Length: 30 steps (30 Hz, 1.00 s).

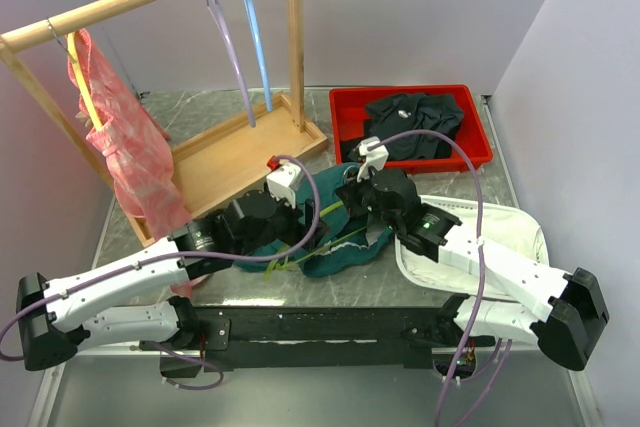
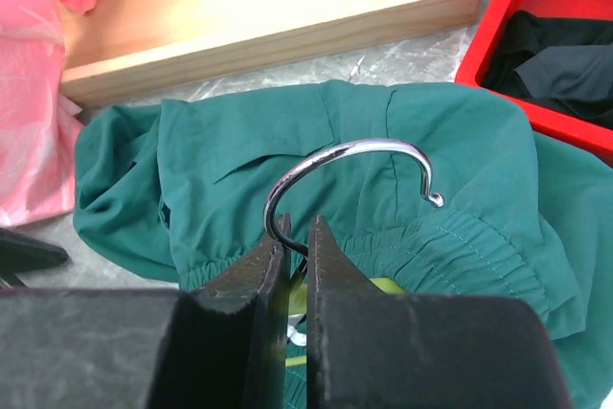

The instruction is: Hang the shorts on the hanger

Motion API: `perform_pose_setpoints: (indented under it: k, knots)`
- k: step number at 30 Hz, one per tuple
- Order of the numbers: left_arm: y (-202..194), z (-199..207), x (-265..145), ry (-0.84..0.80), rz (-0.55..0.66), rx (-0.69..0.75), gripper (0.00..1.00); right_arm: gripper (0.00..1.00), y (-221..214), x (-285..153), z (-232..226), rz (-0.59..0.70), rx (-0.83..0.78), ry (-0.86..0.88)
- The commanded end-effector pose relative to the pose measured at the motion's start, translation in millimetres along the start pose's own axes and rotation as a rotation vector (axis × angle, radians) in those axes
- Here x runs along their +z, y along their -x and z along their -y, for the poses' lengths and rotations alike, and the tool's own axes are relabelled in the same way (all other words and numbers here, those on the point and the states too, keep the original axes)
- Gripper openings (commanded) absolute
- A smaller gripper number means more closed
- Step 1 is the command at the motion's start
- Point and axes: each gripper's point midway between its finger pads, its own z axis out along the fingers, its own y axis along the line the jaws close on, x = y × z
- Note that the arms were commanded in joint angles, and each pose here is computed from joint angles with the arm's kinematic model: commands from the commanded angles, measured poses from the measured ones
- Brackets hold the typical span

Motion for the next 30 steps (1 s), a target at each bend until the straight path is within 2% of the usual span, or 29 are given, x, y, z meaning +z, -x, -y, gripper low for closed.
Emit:
perform_pose_setpoints:
  k: [1,6,12,13,14,19,22,26,30]
  knots:
    - [30.8,-10.4,-13.5,0.125,0.067,-0.096,0.9,0.0,20.2,-4.6,-6.6,0.097,0.017,0.022]
    - [28.4,-30.2,-37.1,0.233,0.041,-0.185,0.92,0.0,12.7,-5.9,0.3,0.101,-0.003,0.001]
    - [-10.7,-72.4,-45.6,0.387,-0.086,-0.336,0.82,0.0,7.2,-15.9,0.9,0.144,0.004,0.025]
    - [-14.4,-73.9,-46.5,0.376,-0.09,-0.354,0.79,0.0,6.3,-17.2,0.9,0.149,0.004,0.028]
    - [-33.5,-73.6,-43.5,0.349,-0.15,-0.367,0.78,0.0,9.8,-20.6,0.2,0.169,0.007,0.034]
    - [-77.5,-73.2,-25.5,0.301,-0.291,-0.403,0.66,0.0,8.4,-28.1,2.2,0.199,0.006,0.035]
    - [-101.9,-63.3,-15.0,0.239,-0.366,-0.422,0.63,0.0,9.7,-31.4,2.8,0.216,0.003,0.031]
    - [-108.9,-52.7,-1.0,0.21,-0.383,-0.395,0.67,0.0,10.9,-34.7,2.2,0.233,-0.004,0.028]
    - [-118.2,-59.3,15.1,0.26,-0.424,-0.336,0.73,0.0,12.2,-37.2,2.5,0.245,-0.009,0.022]
